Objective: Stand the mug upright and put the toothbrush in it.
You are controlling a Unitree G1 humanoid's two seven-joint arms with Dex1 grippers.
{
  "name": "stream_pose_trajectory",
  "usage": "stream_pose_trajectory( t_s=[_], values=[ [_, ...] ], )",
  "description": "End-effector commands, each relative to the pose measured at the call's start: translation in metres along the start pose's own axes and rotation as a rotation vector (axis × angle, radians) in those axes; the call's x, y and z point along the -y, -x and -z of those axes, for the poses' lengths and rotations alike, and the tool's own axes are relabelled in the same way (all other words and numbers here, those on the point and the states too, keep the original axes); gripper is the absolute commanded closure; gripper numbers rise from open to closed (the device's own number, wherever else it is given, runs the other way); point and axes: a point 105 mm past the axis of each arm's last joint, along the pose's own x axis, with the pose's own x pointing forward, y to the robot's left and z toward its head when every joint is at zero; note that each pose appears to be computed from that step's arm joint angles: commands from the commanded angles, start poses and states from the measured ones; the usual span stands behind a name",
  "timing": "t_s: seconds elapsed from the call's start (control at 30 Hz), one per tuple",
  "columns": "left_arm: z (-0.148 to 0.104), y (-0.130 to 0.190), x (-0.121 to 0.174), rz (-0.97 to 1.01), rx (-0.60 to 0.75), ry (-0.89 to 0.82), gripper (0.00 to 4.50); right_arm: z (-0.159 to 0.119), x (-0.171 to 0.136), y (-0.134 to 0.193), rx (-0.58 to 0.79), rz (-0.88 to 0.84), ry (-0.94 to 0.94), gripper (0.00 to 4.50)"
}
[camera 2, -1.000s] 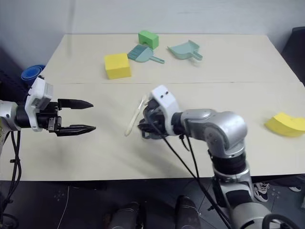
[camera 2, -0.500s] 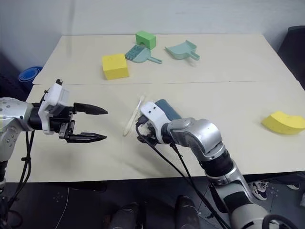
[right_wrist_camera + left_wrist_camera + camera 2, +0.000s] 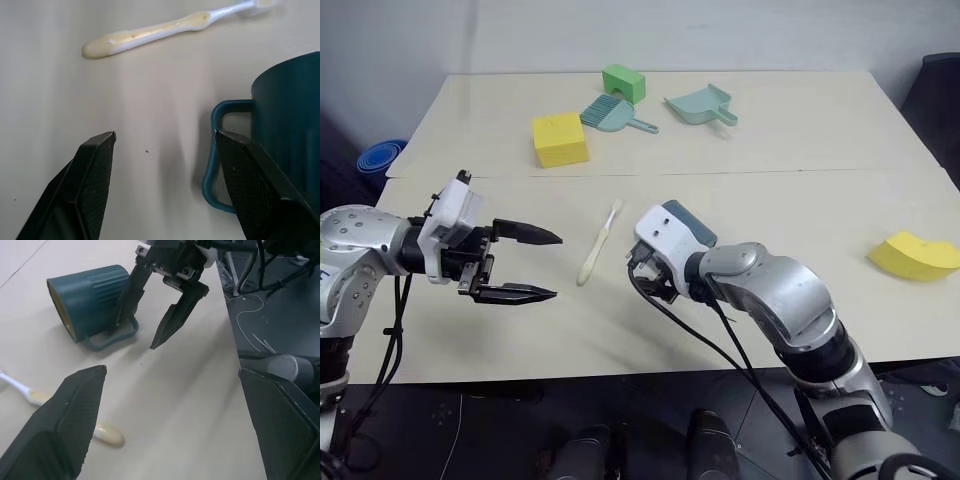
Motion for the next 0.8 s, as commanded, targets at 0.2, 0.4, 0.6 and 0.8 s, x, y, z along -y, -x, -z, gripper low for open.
stream_pose_trajectory(
  t_s=[0.2, 0.4, 0.6, 0.8],
  values=[
    [-0.013, -0.003, -0.001, 0.044, 0.012, -0.055, 0.00, 0.027, 0.013, -0.014, -0.041, 0.103, 0.036, 1.25],
    [-0.014, -0.004, 0.000, 0.056, 0.018, -0.054, 0.00, 0.035, 0.029, -0.018, -0.050, 0.176, 0.084, 1.25],
    [-0.017, -0.005, 0.000, 0.060, 0.020, -0.058, 0.00, 0.047, 0.028, -0.023, -0.052, 0.155, 0.067, 1.82],
    [-0.020, -0.004, -0.004, 0.051, 0.022, -0.066, 0.00, 0.046, 0.029, -0.024, -0.036, 0.125, 0.078, 3.76]
  ],
)
